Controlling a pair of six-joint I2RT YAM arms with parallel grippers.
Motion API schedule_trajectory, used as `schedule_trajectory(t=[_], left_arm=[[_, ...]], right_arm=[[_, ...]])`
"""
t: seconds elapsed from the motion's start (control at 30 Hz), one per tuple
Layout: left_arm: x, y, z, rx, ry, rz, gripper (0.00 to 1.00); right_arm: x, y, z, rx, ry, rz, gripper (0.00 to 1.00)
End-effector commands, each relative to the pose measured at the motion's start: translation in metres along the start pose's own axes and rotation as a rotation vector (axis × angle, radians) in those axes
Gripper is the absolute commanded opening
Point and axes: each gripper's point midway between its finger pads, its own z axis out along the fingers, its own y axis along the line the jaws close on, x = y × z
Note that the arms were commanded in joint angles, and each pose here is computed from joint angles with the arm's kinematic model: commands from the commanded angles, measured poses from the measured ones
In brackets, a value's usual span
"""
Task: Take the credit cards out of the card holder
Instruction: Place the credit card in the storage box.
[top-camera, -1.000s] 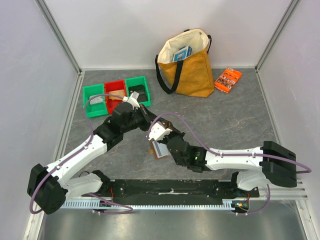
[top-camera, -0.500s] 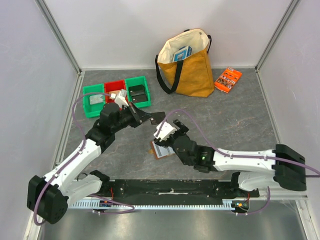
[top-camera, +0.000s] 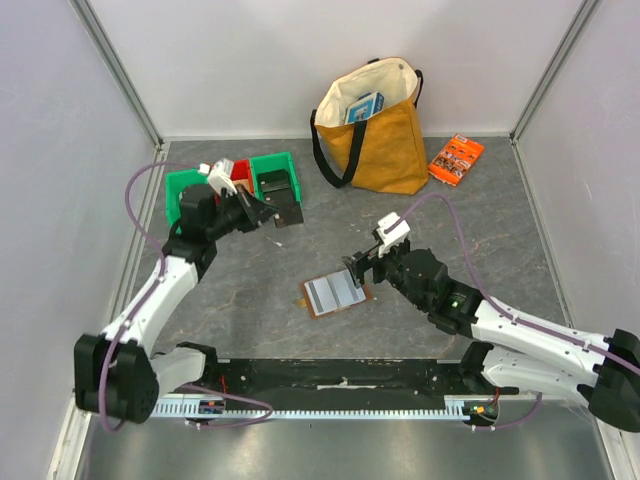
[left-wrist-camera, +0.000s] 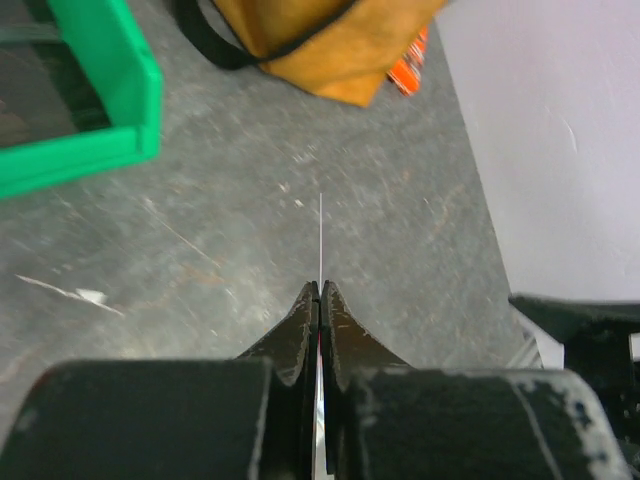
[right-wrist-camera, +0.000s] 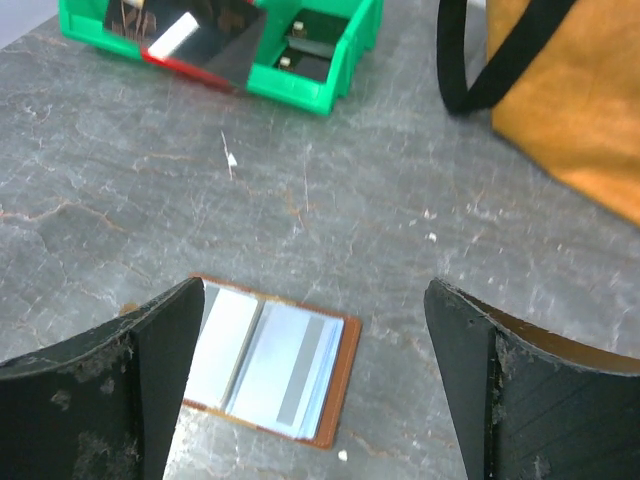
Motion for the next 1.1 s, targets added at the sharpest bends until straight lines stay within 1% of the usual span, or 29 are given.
schedule_trajectory(t=[0.0, 0.07, 0.1, 0.17, 0.2, 0.27, 0.33, 0.47, 0.57, 0.63, 0.77, 0.9, 1.07], left_arm=[[-0.059, 0.015, 0.018, -0.033, -0.095, 0.094, 0.02], [-0.076, 0.032, 0.030, -0.070, -0.108, 0.108, 0.02], [-0.083, 0.045, 0.038, -0.098, -0.100, 0.099, 0.02], [-0.098, 0.060, 0.053, -0.113, -0.081, 0.098, 0.02], [-0.099, 0.075, 0.064, -0.137, -0.059, 0.088, 0.02], [-0.110, 0.089, 0.082, -0.158, -0.048, 0.102, 0.02], [-0.114, 0.105, 0.101, -0.172, -0.027, 0.104, 0.02], [-0.117, 0.136, 0.136, -0.187, 0.026, 0.061, 0.02], [-0.120, 0.155, 0.153, -0.218, 0.027, 0.046, 0.02], [-0.115, 0.170, 0.164, -0.229, 0.044, 0.032, 0.02], [-0.113, 0.184, 0.180, -0.233, 0.068, 0.009, 0.02], [-0.106, 0.186, 0.194, -0.186, 0.095, -0.035, 0.02], [-0.104, 0.193, 0.200, -0.203, 0.099, -0.065, 0.02]], right_arm=[[0.017, 0.007, -0.009, -0.109, 0.048, 0.147, 0.98], [0.020, 0.006, -0.011, -0.129, 0.056, 0.154, 0.98], [0.020, 0.007, -0.012, -0.143, 0.059, 0.151, 0.98], [0.018, 0.008, -0.012, -0.166, 0.061, 0.142, 0.98], [0.017, 0.009, -0.012, -0.174, 0.062, 0.136, 0.98], [0.015, 0.010, -0.011, -0.179, 0.060, 0.132, 0.98], [0.018, 0.010, -0.010, -0.181, 0.069, 0.123, 0.98], [0.027, 0.013, -0.010, -0.196, 0.104, 0.119, 0.98], [0.030, 0.016, -0.011, -0.210, 0.127, 0.117, 0.98], [0.031, 0.016, -0.011, -0.209, 0.139, 0.114, 0.98], [0.029, 0.016, -0.011, -0.208, 0.143, 0.120, 0.98], [0.030, 0.016, -0.011, -0.207, 0.156, 0.117, 0.98], [0.031, 0.016, -0.010, -0.205, 0.176, 0.112, 0.98]])
